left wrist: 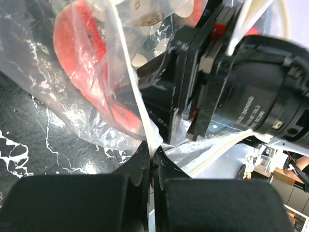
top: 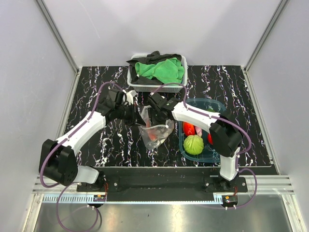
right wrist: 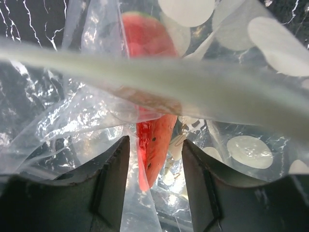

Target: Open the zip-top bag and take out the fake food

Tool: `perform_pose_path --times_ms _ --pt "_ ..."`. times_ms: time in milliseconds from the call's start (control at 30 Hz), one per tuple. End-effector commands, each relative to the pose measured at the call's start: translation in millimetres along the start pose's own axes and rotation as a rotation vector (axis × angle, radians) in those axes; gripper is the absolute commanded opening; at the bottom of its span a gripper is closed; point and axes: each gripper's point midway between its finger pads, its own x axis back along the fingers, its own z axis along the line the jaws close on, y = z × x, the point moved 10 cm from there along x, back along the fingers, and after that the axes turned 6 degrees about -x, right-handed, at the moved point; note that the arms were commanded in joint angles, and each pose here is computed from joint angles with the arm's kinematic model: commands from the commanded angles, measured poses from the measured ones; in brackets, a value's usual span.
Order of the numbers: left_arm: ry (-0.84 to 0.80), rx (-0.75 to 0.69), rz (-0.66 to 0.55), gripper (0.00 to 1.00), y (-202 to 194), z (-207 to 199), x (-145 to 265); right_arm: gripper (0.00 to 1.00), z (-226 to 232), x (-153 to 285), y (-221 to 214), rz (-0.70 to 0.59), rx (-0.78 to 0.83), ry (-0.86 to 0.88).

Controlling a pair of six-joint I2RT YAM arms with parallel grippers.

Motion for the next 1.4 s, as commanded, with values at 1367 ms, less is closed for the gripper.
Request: perform_pose_path --times_ms 1367 --pt "-0.061 -0.115 -0.079 0.13 25 -66 0 0.74 4 -2 -21 0.211 -0.056 0.535"
